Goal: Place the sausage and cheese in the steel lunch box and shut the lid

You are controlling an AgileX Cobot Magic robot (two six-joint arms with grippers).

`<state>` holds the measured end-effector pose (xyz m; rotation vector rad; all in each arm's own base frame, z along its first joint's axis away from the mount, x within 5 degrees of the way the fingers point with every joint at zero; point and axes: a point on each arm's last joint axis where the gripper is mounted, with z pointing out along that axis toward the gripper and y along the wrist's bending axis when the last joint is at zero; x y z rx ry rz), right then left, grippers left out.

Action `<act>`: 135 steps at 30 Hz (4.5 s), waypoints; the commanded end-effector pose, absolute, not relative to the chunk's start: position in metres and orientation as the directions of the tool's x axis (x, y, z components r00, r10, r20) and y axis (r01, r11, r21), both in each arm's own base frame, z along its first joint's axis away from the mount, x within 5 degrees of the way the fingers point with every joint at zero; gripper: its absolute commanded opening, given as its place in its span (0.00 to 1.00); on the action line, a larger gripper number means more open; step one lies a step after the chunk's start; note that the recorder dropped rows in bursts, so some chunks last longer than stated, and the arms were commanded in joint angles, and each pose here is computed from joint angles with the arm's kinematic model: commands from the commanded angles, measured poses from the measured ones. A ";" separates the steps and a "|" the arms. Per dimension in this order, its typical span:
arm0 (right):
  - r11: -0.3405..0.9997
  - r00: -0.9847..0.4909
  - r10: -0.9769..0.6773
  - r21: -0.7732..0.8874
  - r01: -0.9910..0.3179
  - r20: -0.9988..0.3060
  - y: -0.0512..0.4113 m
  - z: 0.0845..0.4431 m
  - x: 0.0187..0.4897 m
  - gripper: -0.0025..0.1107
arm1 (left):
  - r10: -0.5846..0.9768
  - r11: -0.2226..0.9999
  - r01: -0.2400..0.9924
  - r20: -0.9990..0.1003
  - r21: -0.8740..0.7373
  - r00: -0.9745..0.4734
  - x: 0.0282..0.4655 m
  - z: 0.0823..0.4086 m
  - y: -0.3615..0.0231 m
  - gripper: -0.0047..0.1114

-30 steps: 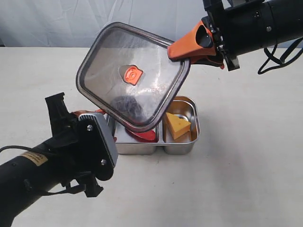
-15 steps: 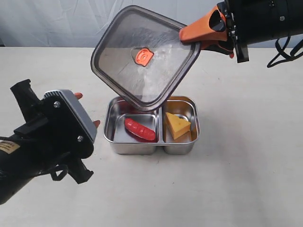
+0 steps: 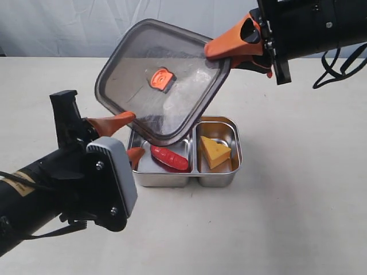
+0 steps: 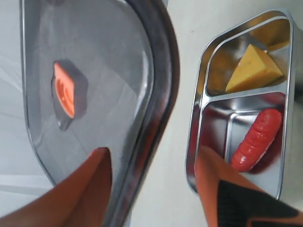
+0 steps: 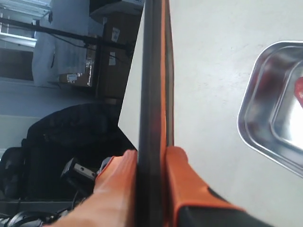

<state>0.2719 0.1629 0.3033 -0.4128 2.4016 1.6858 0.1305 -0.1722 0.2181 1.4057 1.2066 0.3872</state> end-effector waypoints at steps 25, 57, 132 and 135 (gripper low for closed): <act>0.388 -0.926 -0.260 0.848 -0.361 -0.275 0.178 0.297 0.255 0.01 | 0.853 0.094 0.312 -0.238 0.945 0.465 0.136 0.213 -0.178 0.04; 0.687 -0.900 -0.231 0.594 -0.420 -0.369 0.159 0.273 0.276 0.01 | 0.848 0.057 0.479 -0.295 0.876 0.440 0.136 0.189 -0.191 0.04; 0.896 -0.976 -0.217 0.390 -0.212 -0.031 0.141 0.206 0.285 0.48 | 0.898 0.015 0.651 -0.297 0.759 0.325 0.154 0.147 -0.240 0.37; 0.898 -0.986 -0.159 0.406 -0.168 -0.057 0.141 0.198 0.284 0.48 | 0.901 0.027 0.660 -0.304 0.751 0.309 0.154 0.146 -0.239 0.37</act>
